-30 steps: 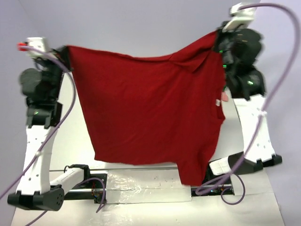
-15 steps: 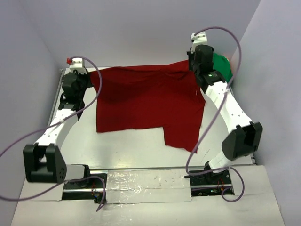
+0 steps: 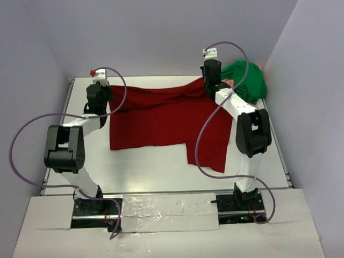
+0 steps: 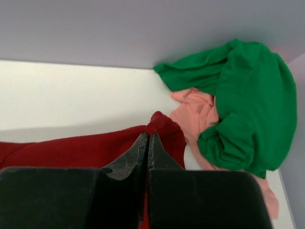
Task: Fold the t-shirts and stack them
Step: Flatten the tshirt out, then fold the tshirt
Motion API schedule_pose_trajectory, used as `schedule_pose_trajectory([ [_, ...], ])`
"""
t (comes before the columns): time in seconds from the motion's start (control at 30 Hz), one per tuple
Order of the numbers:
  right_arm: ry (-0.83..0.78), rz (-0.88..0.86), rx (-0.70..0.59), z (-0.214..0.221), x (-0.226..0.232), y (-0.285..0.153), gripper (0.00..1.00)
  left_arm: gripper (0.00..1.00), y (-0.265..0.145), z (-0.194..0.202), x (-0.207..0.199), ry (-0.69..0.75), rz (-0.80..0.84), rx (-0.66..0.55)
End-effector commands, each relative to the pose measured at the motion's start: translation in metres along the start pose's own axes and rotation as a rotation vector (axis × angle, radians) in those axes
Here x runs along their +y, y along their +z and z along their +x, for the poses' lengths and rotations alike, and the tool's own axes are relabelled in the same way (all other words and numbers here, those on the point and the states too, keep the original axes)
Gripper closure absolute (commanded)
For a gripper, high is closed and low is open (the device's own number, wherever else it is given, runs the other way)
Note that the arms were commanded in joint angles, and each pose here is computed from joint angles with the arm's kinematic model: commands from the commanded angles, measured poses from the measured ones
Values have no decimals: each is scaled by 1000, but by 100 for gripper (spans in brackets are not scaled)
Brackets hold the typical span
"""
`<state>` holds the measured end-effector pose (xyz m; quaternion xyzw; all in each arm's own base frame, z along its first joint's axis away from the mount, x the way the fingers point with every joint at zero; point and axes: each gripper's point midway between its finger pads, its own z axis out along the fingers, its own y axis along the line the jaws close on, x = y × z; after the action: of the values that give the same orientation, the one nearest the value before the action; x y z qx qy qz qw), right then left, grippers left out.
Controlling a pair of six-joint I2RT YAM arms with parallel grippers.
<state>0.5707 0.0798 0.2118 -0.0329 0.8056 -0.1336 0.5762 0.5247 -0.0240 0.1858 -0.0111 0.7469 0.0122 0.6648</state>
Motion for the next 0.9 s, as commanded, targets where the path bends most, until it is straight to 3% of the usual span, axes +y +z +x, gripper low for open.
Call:
schedule_pose_trajectory([
  [0.0,103,128,-243,-81,-16,4,100,100,19,-76,10,22,-81,-259],
  [0.3,151,275,-431,-114,-16,17,100,100,42,-88,9,117,-222,-417],
  [0.47,166,263,-450,-115,-8,29,100,100,65,-76,9,87,-221,-377],
  [0.87,152,152,-346,-92,27,85,100,100,133,-61,-16,97,-117,-292],
])
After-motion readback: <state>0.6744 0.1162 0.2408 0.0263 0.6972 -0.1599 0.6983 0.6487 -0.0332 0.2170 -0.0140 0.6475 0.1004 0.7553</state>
